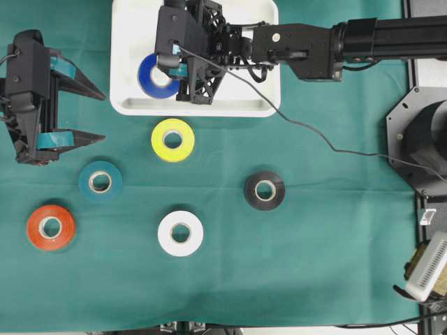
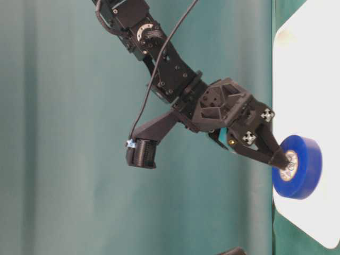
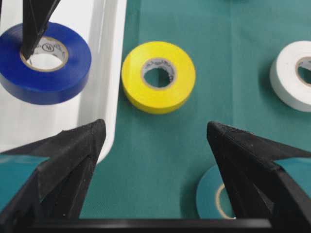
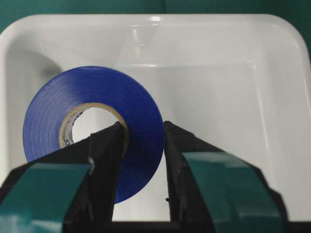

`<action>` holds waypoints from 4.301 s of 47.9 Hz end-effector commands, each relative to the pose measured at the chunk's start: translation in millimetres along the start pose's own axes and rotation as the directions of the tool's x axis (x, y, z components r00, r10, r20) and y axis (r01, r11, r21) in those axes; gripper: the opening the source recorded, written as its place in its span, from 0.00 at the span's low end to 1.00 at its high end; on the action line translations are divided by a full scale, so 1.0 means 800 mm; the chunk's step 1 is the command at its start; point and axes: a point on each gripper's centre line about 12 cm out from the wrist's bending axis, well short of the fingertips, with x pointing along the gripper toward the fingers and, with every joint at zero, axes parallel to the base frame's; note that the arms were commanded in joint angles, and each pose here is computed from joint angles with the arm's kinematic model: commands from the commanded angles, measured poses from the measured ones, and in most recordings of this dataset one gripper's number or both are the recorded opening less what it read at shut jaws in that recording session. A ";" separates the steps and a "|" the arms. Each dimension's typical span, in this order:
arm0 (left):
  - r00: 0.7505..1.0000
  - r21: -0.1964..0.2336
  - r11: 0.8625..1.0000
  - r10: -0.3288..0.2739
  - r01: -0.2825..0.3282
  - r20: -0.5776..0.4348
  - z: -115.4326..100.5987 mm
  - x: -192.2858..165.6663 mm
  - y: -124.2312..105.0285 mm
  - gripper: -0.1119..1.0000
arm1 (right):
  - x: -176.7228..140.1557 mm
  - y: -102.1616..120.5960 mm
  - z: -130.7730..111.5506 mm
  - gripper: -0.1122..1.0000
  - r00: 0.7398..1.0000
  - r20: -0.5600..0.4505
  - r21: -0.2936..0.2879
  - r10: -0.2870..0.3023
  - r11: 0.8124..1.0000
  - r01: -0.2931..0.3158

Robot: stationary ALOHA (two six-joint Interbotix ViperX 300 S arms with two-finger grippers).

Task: Put the tape alternately from left to right into the white case.
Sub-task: 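Lower the blue roll into the tray and open the right gripper, then withdraw the right gripper from the tray to the table center, then move the left gripper over the teal roll and lower into its hole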

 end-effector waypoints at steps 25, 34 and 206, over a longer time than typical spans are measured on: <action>1.000 -0.002 1.000 0.000 0.000 0.022 0.007 -0.002 0.000 0.66 | -0.009 -0.003 0.023 0.30 0.998 0.058 0.001 -0.002 1.000 0.001; 1.000 -0.002 1.000 0.000 0.000 0.022 0.008 -0.002 0.000 0.66 | -0.009 -0.002 0.023 0.30 0.998 0.058 0.000 0.000 1.000 0.000; 0.994 -0.059 0.993 -0.101 0.098 -0.049 -0.015 -0.003 -0.043 0.66 | -0.114 0.188 -0.039 0.55 0.950 0.050 -0.259 0.308 0.923 -0.286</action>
